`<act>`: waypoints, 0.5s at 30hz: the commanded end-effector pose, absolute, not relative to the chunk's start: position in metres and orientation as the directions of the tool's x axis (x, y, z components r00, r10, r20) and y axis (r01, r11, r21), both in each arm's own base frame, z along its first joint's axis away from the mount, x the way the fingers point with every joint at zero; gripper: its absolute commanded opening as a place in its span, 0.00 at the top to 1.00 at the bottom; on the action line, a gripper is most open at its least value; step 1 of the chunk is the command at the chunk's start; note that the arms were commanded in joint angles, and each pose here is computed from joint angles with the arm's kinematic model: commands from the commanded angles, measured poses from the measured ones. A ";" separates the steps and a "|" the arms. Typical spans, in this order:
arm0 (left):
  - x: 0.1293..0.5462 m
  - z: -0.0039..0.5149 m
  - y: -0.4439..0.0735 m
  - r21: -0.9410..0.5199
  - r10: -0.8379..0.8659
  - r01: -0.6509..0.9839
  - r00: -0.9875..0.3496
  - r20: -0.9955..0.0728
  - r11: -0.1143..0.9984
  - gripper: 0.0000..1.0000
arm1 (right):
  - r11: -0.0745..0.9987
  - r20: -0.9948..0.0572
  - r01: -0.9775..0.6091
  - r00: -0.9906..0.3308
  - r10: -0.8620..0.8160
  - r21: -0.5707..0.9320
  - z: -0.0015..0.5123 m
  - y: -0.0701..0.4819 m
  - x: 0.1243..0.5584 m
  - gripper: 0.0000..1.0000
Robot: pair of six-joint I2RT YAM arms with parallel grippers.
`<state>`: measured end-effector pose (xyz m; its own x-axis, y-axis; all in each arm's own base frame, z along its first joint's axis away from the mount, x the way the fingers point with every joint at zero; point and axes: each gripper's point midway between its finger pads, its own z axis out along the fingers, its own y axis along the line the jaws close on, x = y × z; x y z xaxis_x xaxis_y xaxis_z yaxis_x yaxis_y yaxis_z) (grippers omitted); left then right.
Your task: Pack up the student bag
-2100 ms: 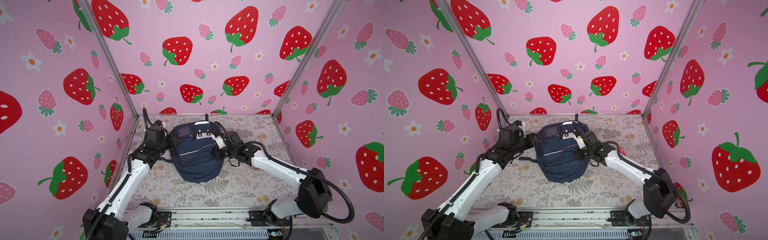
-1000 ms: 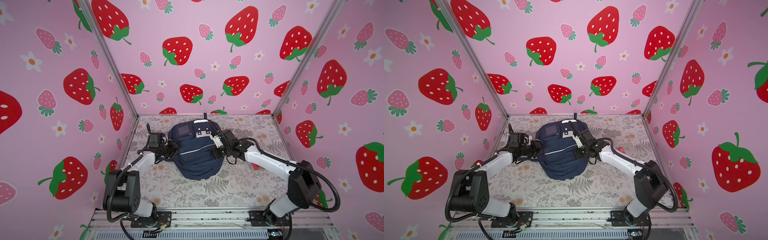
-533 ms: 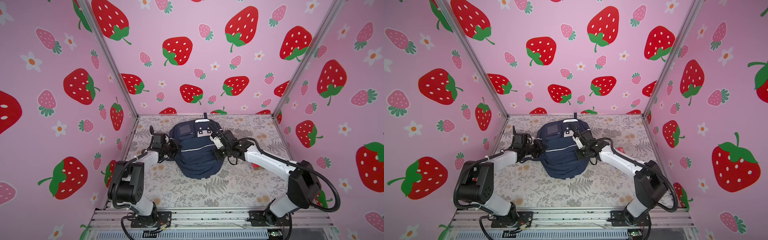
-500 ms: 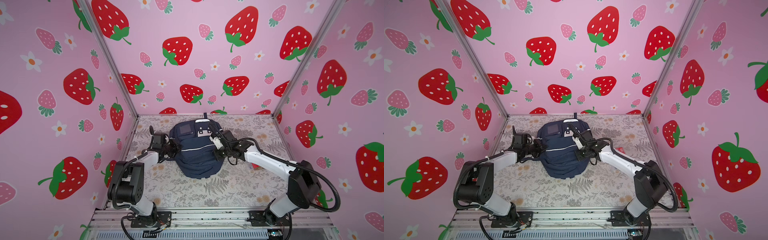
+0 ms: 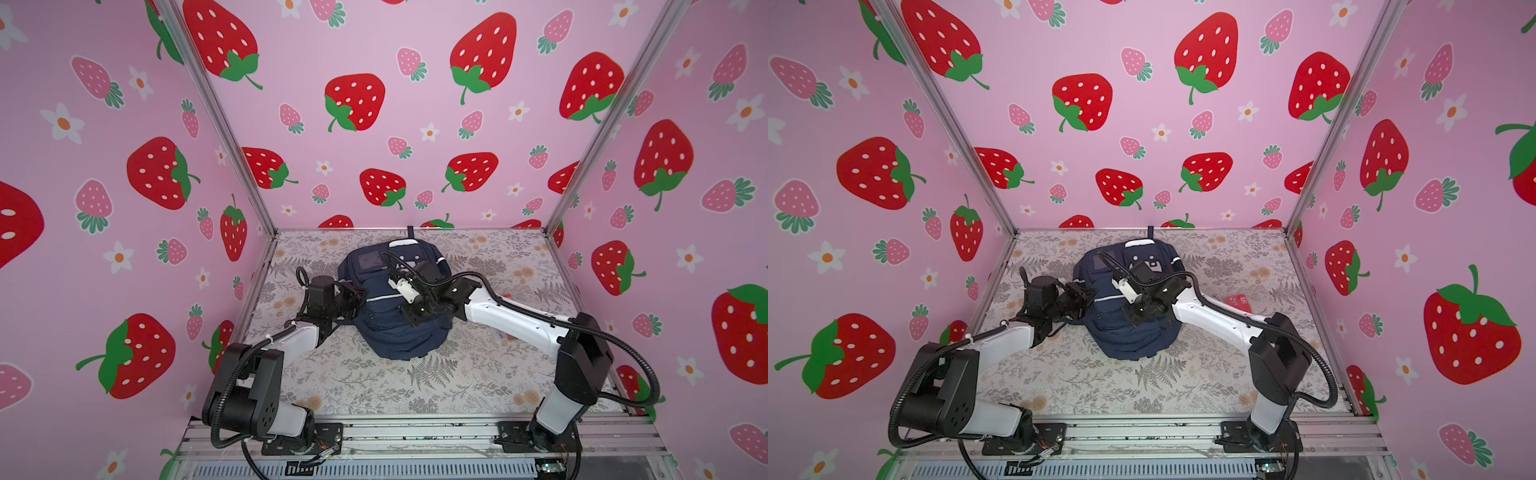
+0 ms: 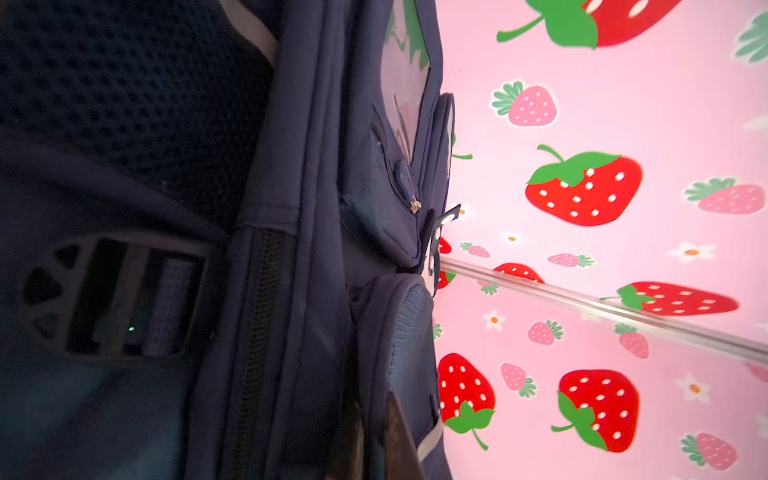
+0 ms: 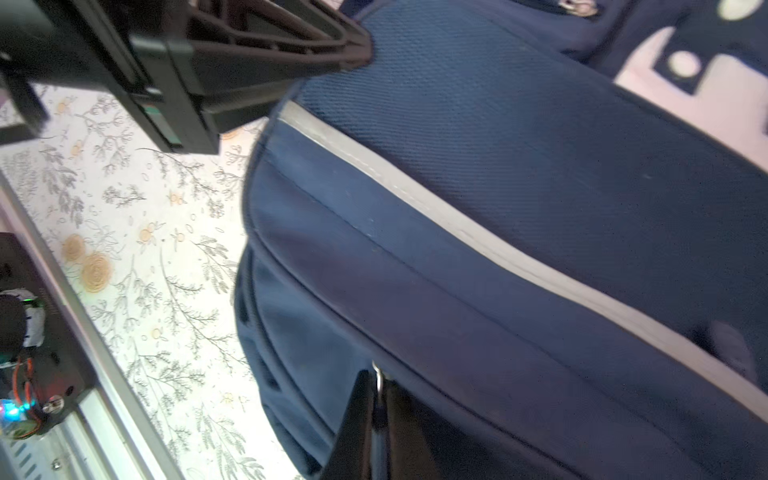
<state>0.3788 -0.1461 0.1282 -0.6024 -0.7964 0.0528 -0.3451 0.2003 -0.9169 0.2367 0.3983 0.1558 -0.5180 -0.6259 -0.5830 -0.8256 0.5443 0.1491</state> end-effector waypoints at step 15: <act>0.401 0.189 -0.162 -0.986 -0.837 -0.158 -0.531 0.131 -0.054 1.00 | 0.606 -0.696 -0.760 -0.567 -0.441 0.235 0.181 0.466 0.239 1.00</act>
<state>0.3960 -0.1578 0.1450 -0.5058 -0.8525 0.1322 -0.2700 0.0109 -0.9628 0.2323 0.4498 0.1512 -0.5907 -0.5192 -0.6177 -0.7656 0.6024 0.2257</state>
